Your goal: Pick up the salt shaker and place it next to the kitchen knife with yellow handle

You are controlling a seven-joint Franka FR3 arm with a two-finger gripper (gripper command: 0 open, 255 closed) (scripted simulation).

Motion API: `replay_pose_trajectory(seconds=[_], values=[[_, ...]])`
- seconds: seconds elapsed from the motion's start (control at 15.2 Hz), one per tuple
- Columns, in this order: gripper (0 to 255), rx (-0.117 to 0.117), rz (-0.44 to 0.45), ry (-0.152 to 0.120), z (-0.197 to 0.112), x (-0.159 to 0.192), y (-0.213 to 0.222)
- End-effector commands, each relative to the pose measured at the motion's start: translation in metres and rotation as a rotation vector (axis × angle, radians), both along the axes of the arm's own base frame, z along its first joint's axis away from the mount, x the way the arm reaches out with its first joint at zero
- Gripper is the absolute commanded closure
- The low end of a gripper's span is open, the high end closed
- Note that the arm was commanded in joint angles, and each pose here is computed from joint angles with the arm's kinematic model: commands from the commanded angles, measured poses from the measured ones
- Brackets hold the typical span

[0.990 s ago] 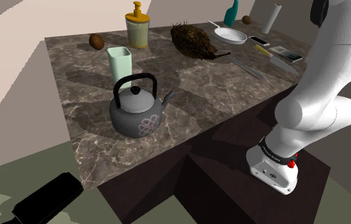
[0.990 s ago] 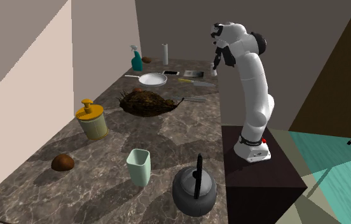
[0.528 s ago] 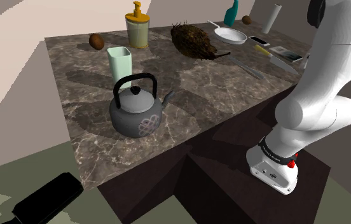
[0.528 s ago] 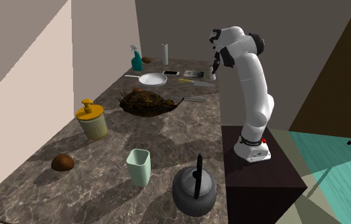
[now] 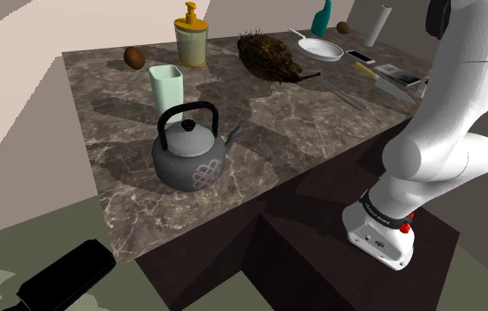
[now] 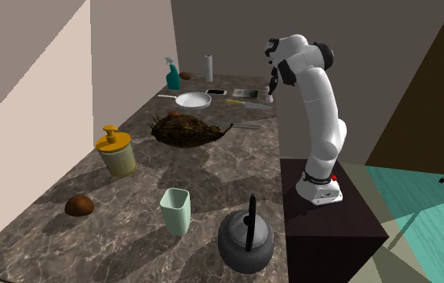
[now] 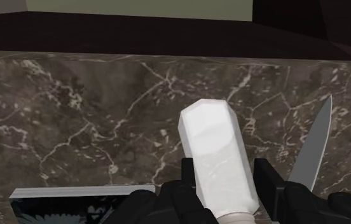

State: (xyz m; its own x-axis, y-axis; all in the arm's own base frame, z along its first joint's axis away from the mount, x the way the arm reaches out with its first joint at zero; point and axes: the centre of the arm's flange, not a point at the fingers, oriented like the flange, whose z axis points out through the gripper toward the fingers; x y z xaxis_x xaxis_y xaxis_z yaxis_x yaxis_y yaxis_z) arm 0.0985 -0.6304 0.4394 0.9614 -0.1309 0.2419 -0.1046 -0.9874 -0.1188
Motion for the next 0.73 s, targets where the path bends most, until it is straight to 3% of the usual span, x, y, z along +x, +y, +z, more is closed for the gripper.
replay_pose_trajectory(seconds=[0.0,0.07,0.4,0.66], values=[[255,0.0,0.0,0.0,0.0,0.0,0.0],[0,0.0,0.0,0.0,0.0,0.0,0.0],[0,0.0,0.0,0.0,0.0,0.0,0.0],[0,0.0,0.0,0.0,0.048,-0.013,-0.004]])
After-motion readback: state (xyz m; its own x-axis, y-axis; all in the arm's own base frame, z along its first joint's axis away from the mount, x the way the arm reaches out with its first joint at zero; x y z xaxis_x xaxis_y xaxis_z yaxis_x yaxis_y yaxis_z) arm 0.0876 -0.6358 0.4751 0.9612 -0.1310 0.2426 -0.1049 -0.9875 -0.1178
